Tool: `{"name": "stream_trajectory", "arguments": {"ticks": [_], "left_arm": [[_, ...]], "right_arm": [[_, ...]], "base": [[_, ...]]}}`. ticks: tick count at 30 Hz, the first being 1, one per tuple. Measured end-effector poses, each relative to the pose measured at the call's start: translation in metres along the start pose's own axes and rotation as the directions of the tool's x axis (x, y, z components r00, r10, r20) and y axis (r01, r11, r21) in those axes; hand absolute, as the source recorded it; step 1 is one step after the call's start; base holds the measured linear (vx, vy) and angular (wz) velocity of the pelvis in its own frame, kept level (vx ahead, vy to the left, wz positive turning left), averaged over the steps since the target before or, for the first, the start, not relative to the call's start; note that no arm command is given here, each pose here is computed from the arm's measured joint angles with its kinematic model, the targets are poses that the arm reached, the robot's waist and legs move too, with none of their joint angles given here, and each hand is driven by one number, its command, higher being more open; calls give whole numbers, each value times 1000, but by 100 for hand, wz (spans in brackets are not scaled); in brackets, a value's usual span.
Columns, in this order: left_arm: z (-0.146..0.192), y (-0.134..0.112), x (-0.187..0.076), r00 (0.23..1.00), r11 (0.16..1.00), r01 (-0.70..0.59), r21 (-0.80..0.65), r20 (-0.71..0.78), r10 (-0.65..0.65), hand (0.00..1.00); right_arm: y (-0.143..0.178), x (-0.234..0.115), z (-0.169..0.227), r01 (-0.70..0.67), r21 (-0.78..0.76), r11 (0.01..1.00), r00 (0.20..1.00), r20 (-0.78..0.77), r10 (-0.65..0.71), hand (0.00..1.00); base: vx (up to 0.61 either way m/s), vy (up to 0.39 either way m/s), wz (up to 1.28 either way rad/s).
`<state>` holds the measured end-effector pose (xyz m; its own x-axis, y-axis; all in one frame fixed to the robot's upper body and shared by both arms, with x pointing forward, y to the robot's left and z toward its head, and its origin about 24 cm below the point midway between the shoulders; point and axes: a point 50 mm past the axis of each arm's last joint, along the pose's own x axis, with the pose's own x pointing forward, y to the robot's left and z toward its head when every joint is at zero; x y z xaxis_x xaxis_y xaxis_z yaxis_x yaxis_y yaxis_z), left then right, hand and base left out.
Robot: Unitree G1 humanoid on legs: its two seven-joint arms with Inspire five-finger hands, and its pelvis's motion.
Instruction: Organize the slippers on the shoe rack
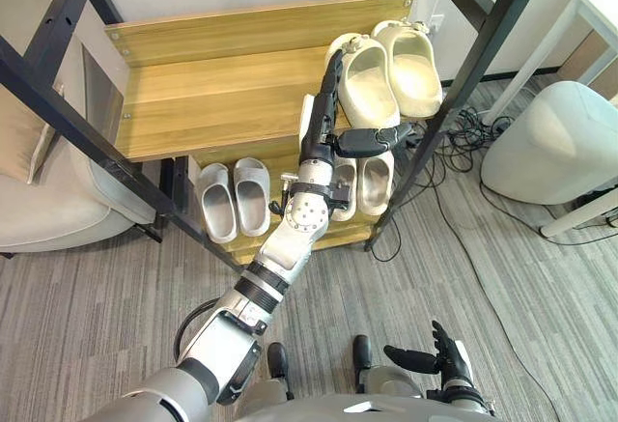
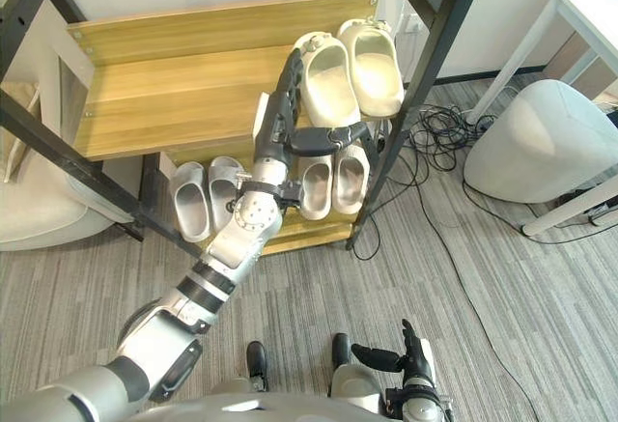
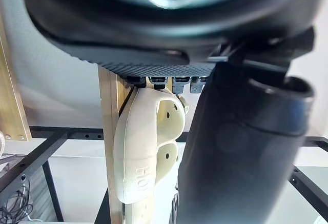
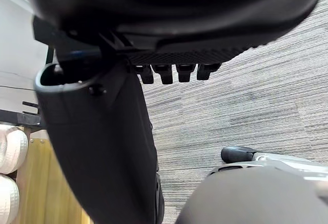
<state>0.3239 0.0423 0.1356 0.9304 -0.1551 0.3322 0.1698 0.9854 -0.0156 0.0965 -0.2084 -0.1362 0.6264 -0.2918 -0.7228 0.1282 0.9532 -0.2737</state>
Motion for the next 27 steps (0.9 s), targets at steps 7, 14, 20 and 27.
{"name": "stream_trajectory", "arguments": {"ticks": [7,14,20,27], "left_arm": [[2,19,-17,1000,1000,-2,4,21,2,100],[-3,25,-45,999,999,42,-14,-1,-42,100],[-7,15,-70,991,986,117,-121,-43,-123,100],[-25,-3,-115,936,905,254,-342,-151,-319,100]], "right_arm": [[0,0,0,-16,-15,1000,1000,0,16,100],[0,0,-4,-52,-60,997,999,-12,52,100],[-3,0,-7,-60,-79,995,998,-26,58,100],[-4,-1,-13,-81,-113,990,996,-45,76,100]], "base": [[18,4,11],[22,7,25],[12,12,31],[19,-6,24]]}}
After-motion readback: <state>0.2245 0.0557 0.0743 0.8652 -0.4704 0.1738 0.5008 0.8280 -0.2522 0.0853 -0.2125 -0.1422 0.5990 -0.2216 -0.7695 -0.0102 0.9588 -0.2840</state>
